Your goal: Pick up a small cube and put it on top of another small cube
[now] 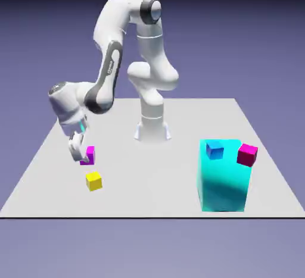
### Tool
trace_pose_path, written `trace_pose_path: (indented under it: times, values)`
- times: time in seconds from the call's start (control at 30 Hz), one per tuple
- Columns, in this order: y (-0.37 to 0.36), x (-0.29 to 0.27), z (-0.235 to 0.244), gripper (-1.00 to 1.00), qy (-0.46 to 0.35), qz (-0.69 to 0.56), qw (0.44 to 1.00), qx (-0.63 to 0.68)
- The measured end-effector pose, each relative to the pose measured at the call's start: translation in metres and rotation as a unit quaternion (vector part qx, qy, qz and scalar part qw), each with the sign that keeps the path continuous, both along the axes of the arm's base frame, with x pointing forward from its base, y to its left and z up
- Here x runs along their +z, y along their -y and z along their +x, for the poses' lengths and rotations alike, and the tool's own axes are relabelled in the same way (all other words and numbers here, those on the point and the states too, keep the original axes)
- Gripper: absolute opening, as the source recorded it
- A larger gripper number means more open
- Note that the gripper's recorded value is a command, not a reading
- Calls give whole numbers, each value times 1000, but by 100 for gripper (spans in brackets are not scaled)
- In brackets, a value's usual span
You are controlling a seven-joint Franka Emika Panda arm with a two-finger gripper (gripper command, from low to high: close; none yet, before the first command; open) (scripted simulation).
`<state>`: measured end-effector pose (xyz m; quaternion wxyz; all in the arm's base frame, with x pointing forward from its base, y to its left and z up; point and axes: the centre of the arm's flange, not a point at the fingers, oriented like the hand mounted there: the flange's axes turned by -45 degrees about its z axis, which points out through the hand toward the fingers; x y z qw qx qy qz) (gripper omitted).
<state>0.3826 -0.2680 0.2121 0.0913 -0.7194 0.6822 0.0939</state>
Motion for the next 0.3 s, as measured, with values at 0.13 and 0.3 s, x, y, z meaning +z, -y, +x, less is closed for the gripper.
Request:
trace_pose_path:
  times: [0.13, 0.3]
  values:
    - [-8, -36, -2, 100, -2, -1, 1000, 0]
    - [5, 27, -1, 100, -1, -1, 1000, 0]
